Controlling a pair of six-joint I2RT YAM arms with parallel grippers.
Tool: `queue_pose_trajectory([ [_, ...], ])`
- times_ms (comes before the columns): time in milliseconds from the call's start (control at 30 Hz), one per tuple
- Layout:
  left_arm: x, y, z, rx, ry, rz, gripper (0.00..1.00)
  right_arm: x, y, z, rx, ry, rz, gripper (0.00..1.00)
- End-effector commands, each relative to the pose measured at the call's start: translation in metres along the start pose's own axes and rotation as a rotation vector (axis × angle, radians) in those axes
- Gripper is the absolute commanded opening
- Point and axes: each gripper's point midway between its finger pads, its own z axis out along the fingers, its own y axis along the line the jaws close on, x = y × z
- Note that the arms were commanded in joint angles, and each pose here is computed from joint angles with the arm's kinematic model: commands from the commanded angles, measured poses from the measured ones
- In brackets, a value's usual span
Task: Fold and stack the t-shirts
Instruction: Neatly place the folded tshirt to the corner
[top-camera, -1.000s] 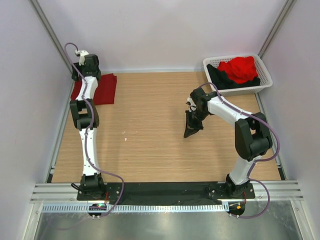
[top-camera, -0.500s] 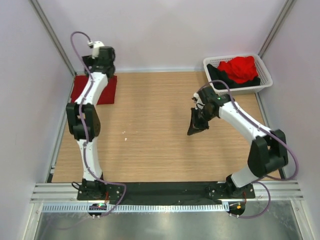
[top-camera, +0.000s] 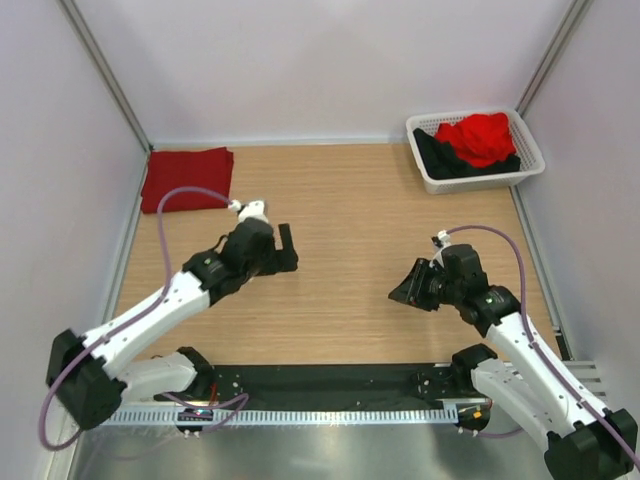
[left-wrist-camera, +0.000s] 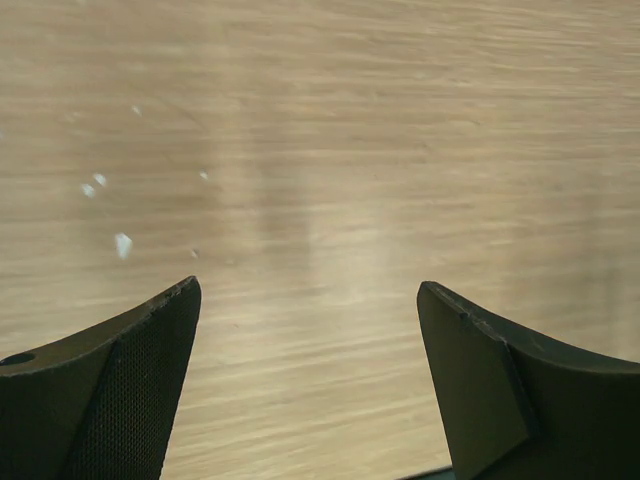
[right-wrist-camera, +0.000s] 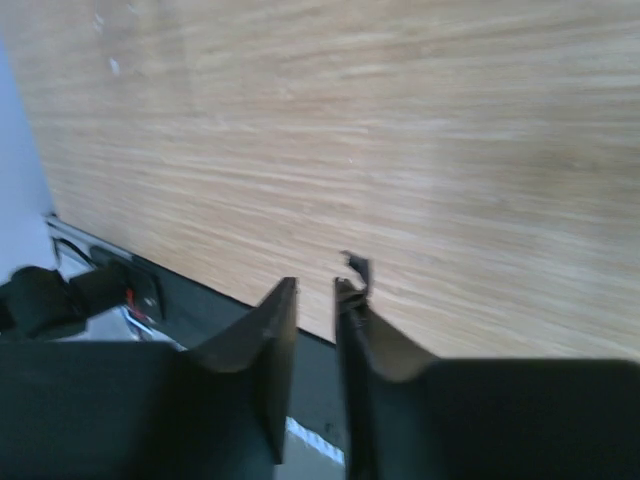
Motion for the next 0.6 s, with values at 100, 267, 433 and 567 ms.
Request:
queue_pose_trajectory([
  [100, 0.063, -0.011, -0.048, 0.344, 0.065, -0.238, 0.93, -0.035, 0.026, 0.003, -0.206, -0.254, 0.014, 0.6],
  [267, 0.092, -0.012, -0.085, 0.517, 0.115, -0.303, 0.95, -0.004, 0.022, 0.024, -0.329, -0.166, 0.132, 0.84],
  [433, 0.098, -0.011, -0.112, 0.679, 0.051, -0.426, 0.96, 0.02, -0.002, 0.038, -0.33, -0.144, 0.201, 0.95],
  [567, 0.12, -0.004, -0.115, 0.79, 0.052, -0.568, 0.96, 0.025, -0.01, 0.035, -0.326, -0.162, 0.247, 1.0],
])
